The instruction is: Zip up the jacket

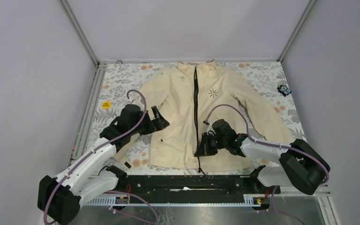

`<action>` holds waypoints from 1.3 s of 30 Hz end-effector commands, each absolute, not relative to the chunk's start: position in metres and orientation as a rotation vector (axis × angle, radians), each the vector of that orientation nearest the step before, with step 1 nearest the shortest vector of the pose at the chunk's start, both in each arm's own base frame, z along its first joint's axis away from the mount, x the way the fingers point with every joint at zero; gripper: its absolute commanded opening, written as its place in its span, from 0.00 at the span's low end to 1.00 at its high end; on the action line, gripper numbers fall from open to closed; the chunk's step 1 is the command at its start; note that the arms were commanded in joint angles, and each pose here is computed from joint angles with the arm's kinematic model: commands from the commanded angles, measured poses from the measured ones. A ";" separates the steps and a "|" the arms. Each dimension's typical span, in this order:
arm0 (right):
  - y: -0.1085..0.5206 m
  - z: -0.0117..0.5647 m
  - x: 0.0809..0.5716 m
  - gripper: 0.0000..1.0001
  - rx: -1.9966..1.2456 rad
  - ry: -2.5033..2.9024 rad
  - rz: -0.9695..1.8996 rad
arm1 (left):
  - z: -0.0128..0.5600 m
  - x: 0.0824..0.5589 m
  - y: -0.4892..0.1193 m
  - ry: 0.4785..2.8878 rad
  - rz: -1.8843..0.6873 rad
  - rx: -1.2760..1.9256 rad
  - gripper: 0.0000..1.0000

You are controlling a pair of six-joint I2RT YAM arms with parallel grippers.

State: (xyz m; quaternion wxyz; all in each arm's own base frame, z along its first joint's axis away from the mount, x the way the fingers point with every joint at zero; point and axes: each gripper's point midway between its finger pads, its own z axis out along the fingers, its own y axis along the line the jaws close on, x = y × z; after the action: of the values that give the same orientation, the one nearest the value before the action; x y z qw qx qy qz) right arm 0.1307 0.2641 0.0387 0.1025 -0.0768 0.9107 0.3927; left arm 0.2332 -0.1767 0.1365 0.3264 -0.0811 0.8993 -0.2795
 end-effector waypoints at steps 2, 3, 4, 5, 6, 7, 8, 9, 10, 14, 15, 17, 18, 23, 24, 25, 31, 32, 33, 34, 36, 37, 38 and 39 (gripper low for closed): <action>0.295 0.065 0.133 0.00 -0.269 2.535 1.401 | 0.161 0.212 -0.234 2.303 -1.248 -0.160 0.99; 0.299 0.065 0.133 0.01 -0.254 2.534 1.430 | 0.157 0.210 -0.238 2.317 -1.290 -0.184 0.97; 0.301 0.062 0.131 0.04 -0.238 2.546 1.453 | 0.154 0.209 -0.240 2.322 -1.320 -0.210 0.89; 0.305 0.062 0.130 0.07 -0.223 2.546 1.482 | 0.148 0.206 -0.242 2.323 -1.334 -0.218 0.81; 0.307 0.059 0.128 0.10 -0.208 2.562 1.494 | 0.143 0.206 -0.242 2.327 -1.314 -0.241 0.80; 0.307 0.054 0.128 0.11 -0.190 2.587 1.481 | 0.139 0.206 -0.241 2.330 -1.288 -0.253 0.81; 0.304 0.046 0.128 0.15 -0.171 2.628 1.440 | 0.135 0.204 -0.242 2.350 -1.265 -0.259 0.84; 0.301 0.041 0.128 0.19 -0.175 2.662 1.386 | 0.130 0.201 -0.243 2.380 -1.243 -0.261 0.87; 0.296 0.036 0.129 0.24 -0.190 2.683 1.324 | 0.125 0.197 -0.246 2.420 -1.225 -0.259 0.87; 0.271 0.033 0.133 0.58 -0.197 2.715 1.102 | 0.109 0.173 -0.266 2.492 -1.253 -0.190 0.87; 0.267 0.033 0.132 0.63 -0.193 2.723 1.075 | 0.106 0.167 -0.271 2.492 -1.255 -0.174 0.87; 0.259 0.036 0.126 0.68 -0.197 2.749 1.038 | 0.099 0.160 -0.275 2.496 -1.207 -0.146 0.86; 0.252 0.036 0.119 0.69 -0.196 2.779 1.015 | 0.096 0.156 -0.277 2.506 -1.185 -0.124 0.86; 0.233 0.040 0.102 0.67 -0.128 2.802 0.948 | 0.098 0.148 -0.293 2.533 -1.065 0.012 0.87; 0.228 0.038 0.097 0.62 -0.100 2.816 0.928 | 0.097 0.147 -0.296 2.542 -1.027 0.027 0.87; 0.223 0.036 0.094 0.57 -0.075 2.828 0.911 | 0.098 0.145 -0.301 2.541 -0.992 0.054 0.87; 0.211 0.025 0.069 0.49 -0.062 2.908 0.829 | 0.076 0.139 -0.316 2.606 -0.709 0.187 0.86; 0.211 0.024 0.065 0.49 -0.078 2.922 0.818 | 0.075 0.139 -0.320 2.609 -0.723 0.197 0.86; 0.211 0.024 0.062 0.49 -0.100 2.932 0.811 | 0.073 0.138 -0.324 2.610 -0.737 0.205 0.85; 0.211 0.024 0.058 0.49 -0.121 2.936 0.803 | 0.075 0.138 -0.328 2.601 -0.761 0.215 0.84; 0.212 0.026 0.054 0.47 -0.155 2.930 0.810 | 0.082 0.140 -0.335 2.578 -0.797 0.238 0.82; 0.212 0.027 0.053 0.47 -0.161 2.924 0.818 | 0.087 0.142 -0.340 2.560 -0.818 0.258 0.81; 0.209 0.026 0.052 0.45 -0.146 2.920 0.815 | 0.091 0.143 -0.345 2.546 -0.837 0.281 0.81; 0.206 0.024 0.053 0.44 -0.121 2.910 0.802 | 0.094 0.144 -0.351 2.540 -0.854 0.316 0.80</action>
State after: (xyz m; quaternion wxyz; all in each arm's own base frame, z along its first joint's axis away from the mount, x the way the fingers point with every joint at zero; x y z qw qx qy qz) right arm 0.0536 0.2159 0.0266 0.0444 -0.0587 0.9568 0.2812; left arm 0.1272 -0.3247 0.0645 0.1816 0.0853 0.9406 -0.2738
